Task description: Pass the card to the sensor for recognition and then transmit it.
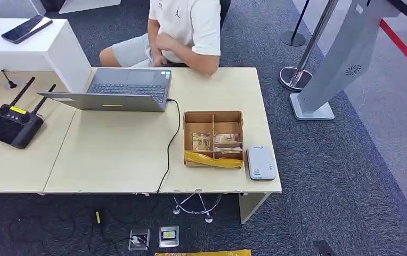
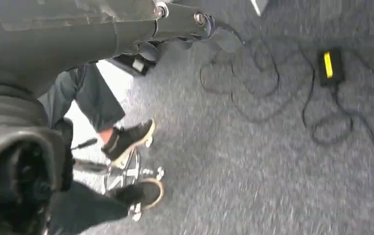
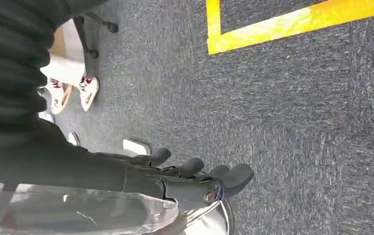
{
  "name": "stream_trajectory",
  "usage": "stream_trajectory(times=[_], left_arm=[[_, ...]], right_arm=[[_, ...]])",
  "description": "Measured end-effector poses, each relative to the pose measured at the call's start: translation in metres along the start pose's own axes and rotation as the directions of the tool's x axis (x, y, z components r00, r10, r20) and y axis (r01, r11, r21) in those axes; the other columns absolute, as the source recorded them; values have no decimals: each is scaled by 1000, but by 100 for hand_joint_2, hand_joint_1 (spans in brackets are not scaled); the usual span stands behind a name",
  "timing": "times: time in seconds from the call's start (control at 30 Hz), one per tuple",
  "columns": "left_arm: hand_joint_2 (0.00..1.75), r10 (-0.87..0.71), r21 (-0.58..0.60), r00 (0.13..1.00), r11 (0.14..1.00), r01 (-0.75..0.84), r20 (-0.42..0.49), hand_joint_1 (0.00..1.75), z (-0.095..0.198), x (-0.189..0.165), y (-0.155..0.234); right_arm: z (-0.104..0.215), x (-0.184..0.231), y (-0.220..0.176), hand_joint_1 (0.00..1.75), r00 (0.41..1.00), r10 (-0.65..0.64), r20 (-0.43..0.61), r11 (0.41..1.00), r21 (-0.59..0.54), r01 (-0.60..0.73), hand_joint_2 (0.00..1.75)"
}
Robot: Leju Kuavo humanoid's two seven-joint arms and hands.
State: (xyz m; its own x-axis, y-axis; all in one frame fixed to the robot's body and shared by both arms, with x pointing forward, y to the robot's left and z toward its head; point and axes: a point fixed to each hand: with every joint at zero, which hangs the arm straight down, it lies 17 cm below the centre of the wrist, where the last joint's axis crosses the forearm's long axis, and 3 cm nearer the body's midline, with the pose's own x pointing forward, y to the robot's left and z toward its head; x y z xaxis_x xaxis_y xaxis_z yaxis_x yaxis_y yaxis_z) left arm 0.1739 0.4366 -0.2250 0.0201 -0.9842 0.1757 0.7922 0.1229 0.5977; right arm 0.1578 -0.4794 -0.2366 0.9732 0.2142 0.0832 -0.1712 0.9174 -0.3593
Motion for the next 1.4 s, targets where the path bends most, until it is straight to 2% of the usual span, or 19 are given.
stream_trajectory(times=[0.17,0.23,0.3,0.37,0.47,0.53,0.63,0.77,0.87,1.17,1.4], left_arm=[[0,-25,45,1000,999,25,3,0,0,-3,9],[0,-39,74,999,996,40,-8,0,-8,12,11],[0,-18,61,997,998,23,-79,0,-31,50,9],[0,15,50,995,999,-10,-102,0,-57,115,18],[0,48,70,999,996,-49,20,0,-76,214,37],[0,57,95,996,993,-64,74,0,-78,237,46],[0,68,132,989,988,-85,131,0,-73,244,42],[0,83,178,982,978,-113,170,0,-58,230,20],[0,75,173,979,979,-108,189,0,-49,206,10],[0,-9,122,995,993,-3,98,0,-19,55,18],[0,-40,70,999,997,38,29,0,12,-29,30]], right_arm=[[-1,-5,1,0,1000,1,-7,1000,0,-1,175],[-1,-5,2,0,1000,5,-9,1000,-6,-5,175],[1,0,11,0,1000,23,-17,1000,-8,-23,175],[3,14,18,0,1000,29,-11,1000,-5,-29,175],[8,39,29,0,999,22,23,1000,10,-22,175],[8,41,28,0,999,16,30,1000,7,-16,175],[6,33,31,0,1000,10,28,1000,13,-11,175],[5,26,27,0,1000,5,30,1000,12,-5,175],[3,20,22,0,1000,3,28,1000,7,-4,175],[2,11,17,0,1000,10,16,1000,9,-10,175],[2,9,17,0,1000,12,13,1000,15,-12,175]])
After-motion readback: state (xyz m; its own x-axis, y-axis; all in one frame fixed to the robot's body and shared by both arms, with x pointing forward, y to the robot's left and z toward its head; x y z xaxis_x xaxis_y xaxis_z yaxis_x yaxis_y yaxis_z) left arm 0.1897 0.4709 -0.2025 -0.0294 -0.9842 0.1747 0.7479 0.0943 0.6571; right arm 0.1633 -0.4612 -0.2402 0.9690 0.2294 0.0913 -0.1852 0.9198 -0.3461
